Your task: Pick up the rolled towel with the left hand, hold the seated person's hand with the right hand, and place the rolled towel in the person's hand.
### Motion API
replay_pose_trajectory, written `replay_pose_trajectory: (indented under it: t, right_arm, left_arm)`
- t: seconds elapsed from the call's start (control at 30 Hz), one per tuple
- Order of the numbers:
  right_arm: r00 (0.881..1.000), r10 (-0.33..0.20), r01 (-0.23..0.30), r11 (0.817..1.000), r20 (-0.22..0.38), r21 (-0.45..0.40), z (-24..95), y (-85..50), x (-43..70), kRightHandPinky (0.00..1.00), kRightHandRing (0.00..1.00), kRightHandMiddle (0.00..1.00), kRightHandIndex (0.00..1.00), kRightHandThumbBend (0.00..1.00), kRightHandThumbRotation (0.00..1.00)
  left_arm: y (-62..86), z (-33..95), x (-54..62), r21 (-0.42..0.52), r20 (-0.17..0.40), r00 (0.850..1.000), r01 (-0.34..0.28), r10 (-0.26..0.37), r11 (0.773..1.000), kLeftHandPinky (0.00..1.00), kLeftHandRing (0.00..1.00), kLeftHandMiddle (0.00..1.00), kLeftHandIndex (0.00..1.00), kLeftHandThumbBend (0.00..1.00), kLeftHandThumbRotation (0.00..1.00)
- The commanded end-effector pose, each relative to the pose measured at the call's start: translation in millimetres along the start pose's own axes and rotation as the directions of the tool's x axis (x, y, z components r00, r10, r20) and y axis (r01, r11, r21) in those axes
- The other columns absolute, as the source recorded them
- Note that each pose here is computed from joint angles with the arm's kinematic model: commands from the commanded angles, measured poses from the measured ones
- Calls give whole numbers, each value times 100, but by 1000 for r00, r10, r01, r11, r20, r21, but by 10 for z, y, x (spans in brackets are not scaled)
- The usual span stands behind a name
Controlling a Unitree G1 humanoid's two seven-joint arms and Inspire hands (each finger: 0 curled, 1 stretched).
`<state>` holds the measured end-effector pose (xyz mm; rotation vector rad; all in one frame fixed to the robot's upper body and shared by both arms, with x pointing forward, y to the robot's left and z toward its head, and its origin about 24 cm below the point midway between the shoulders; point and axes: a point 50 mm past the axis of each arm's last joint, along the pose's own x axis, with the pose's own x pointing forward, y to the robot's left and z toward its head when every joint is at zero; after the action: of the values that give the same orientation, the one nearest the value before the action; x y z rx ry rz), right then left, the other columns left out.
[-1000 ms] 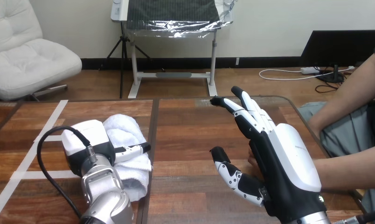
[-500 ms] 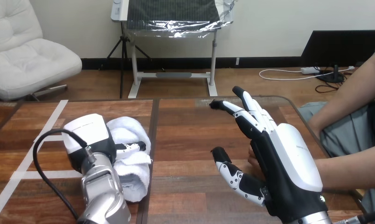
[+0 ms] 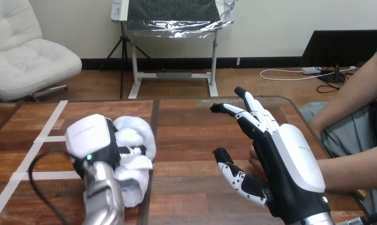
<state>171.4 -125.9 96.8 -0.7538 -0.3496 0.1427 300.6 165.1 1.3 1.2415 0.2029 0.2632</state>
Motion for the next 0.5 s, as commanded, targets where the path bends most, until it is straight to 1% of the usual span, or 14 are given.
replay_pose_trajectory:
  t: [0.0, 0.1, 0.23, 0.47]
  right_arm:
    - [996, -52, 53, 998, 78, -19, 116, -126, 64, 100, 100, 97, 82, 30, 0]
    - [996, -49, 51, 999, 76, -18, 117, -125, 65, 100, 100, 97, 81, 30, 0]
    - [996, -48, 49, 999, 74, -16, 120, -123, 63, 100, 100, 96, 81, 30, 0]
    - [996, -49, 50, 999, 81, -14, 119, -119, 68, 100, 100, 96, 81, 30, 0]
  left_arm:
    - [23, -23, 1, -89, 24, 999, -47, 49, 995, 10, 16, 24, 46, 65, 4]
    - [18, -32, -7, -135, 38, 998, -54, 60, 989, 13, 19, 28, 47, 61, 5]
    - [12, -39, -21, -182, 57, 995, -66, 77, 981, 14, 21, 30, 48, 60, 6]
    - [0, -42, -44, -237, 91, 991, -78, 102, 968, 18, 25, 35, 47, 57, 10]
